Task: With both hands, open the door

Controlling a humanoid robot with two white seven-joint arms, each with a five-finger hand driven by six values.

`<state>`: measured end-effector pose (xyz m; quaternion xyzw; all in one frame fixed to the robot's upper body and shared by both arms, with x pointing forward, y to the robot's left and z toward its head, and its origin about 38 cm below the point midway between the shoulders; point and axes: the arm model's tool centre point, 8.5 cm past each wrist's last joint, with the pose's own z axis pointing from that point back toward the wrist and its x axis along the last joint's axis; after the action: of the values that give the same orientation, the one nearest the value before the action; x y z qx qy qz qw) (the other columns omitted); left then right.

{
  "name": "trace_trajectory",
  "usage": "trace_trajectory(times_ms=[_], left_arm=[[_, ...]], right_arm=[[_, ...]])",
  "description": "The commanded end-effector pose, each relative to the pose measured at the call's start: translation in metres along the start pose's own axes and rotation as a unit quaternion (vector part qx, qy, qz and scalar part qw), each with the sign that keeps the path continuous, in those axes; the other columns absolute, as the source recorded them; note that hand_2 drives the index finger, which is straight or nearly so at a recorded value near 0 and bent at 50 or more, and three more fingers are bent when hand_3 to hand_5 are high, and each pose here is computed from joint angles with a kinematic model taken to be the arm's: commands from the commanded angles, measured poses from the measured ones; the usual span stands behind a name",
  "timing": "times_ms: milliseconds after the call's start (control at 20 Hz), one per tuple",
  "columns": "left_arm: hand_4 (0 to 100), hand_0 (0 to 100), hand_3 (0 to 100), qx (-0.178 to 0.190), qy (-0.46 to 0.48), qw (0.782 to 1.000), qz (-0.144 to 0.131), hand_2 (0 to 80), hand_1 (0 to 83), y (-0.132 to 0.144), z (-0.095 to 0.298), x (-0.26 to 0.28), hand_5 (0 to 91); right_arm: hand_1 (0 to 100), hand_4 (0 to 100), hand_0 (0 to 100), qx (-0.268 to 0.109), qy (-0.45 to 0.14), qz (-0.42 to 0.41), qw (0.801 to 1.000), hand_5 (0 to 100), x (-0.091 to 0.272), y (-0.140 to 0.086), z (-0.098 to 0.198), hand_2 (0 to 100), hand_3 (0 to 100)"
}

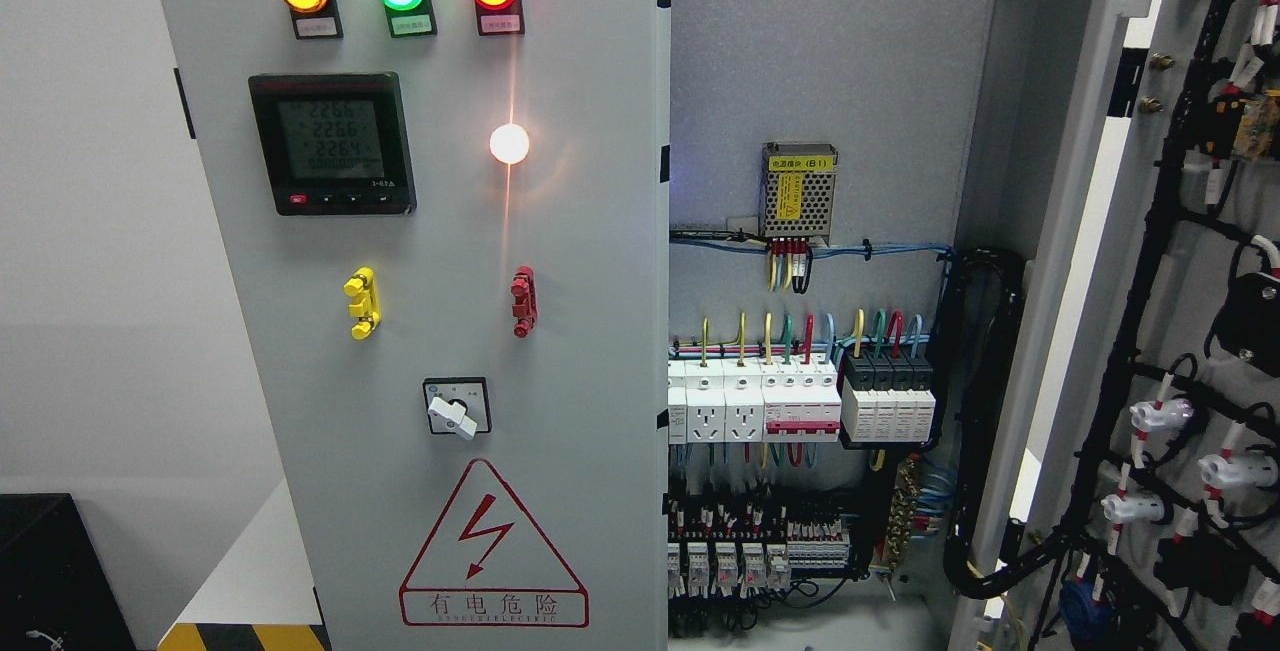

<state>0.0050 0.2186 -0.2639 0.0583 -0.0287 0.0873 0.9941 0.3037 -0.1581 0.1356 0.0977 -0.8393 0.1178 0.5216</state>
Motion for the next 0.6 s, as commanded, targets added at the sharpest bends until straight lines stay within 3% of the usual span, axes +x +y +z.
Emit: trace_trajectory(times_ms=[0, 551], left_arm=[[0, 0, 0, 0.001, 0.011, 1.000, 0.000, 0.0, 0.0, 0.001, 0.001, -0.017, 0.0], [0, 0, 0, 0.001, 0.012, 1.000, 0.000, 0.0, 0.0, 0.001, 0.001, -0.018, 0.0]], right_arm=[[0, 0, 19, 0.007, -0.073, -0.014, 0.997, 0, 0.046, 0.002, -0.048, 0, 0], [0, 0, 19, 0.017, -0.015, -0.020, 1.000, 0, 0.067, 0.001, -0.112, 0, 0]])
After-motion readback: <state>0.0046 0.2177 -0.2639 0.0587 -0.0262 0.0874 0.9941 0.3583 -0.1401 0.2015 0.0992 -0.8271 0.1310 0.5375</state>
